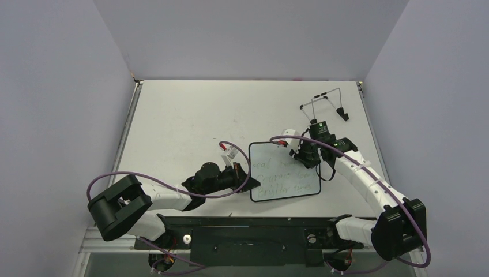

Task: Erase the whiteboard
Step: Erase the whiteboard at the center of the board.

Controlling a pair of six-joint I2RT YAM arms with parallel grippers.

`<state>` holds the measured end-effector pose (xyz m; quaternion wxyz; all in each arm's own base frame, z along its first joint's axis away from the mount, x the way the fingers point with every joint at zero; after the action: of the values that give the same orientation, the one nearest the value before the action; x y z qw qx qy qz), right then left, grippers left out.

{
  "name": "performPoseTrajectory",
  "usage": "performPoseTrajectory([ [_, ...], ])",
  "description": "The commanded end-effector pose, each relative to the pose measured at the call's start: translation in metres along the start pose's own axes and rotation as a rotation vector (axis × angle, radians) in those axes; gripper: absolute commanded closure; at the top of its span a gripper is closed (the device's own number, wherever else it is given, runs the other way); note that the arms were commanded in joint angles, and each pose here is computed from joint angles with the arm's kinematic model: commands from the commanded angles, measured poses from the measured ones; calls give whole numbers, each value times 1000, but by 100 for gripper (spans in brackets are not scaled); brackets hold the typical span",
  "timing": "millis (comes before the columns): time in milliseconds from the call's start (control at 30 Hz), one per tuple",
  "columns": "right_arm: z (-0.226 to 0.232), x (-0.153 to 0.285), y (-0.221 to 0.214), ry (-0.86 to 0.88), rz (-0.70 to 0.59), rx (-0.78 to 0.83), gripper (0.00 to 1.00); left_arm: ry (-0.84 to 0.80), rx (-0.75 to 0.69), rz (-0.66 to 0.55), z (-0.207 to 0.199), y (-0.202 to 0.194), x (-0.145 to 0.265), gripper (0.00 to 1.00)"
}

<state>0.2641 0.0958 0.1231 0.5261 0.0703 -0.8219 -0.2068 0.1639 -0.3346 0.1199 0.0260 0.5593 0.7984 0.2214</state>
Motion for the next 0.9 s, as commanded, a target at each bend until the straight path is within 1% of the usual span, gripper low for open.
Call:
performPoseTrajectory([
  [0, 26, 6, 20, 167, -109, 98, 100, -59, -106, -20, -14, 5, 3, 100],
  [33, 21, 5, 19, 139, -94, 71, 100, -58, -105, -20, -13, 5, 3, 100],
  [67, 7, 2, 21, 69, -96, 50, 100, -54, -105, -21, -12, 5, 3, 100],
  [100, -9, 4, 9, -33, -17, -25, 100, -56, -105, -22, -12, 5, 4, 100],
  [133, -25, 3, 7, -116, -16, -65, 100, -56, -105, -22, -12, 5, 4, 100],
  [167, -36, 5, -3, -185, 33, -124, 100, -55, -106, -24, -12, 5, 4, 100],
  [233, -47, 8, -11, -246, 54, -173, 100, -53, -106, -24, -11, 5, 4, 100],
  [300, -47, 9, -11, -244, 41, -175, 100, -55, -107, -23, -12, 5, 3, 100],
  [367, -34, 7, -4, -155, 1, -123, 100, -56, -107, -20, -11, 5, 3, 100],
  [400, -19, 4, 1, -66, -30, -73, 100, -57, -107, -19, -12, 5, 3, 100],
  [467, 4, 2, 10, 52, -78, -3, 100, -58, -109, -21, -11, 4, 4, 100],
  [533, 15, 1, 17, 111, -110, 26, 100, -59, -112, -24, -11, 4, 5, 100],
  [600, 11, 0, 18, 87, -107, 0, 100, -62, -116, -26, -11, 5, 5, 100],
  [633, 2, -3, 19, 38, -112, -14, 100, -64, -118, -24, -11, 4, 4, 100],
  [733, -31, 2, 0, -157, -23, -139, 100, -68, -122, -17, -12, 4, 2, 100],
  [767, -37, 4, -5, -186, -10, -161, 100, -66, -121, -15, -11, 4, 2, 100],
  [800, -38, 5, -7, -184, -7, -159, 100, -66, -121, -13, -11, 3, 2, 100],
  [833, -30, 5, -8, -136, -14, -152, 100, -67, -122, -13, -11, 3, 2, 100],
  [867, -26, 6, -5, -103, -28, -104, 100, -68, -122, -11, -11, 3, 2, 100],
])
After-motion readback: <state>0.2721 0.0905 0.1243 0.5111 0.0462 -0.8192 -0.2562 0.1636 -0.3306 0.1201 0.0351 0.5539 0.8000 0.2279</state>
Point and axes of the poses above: each gripper's point midway between its finger pads, its own x axis back along the fingers, its own z axis along the line the jaws close on, y = z × x, the point moved 1 cm from there along x, back along the fingers, and after that the axes turned 12 degrees about x, right-handed, at the moved point
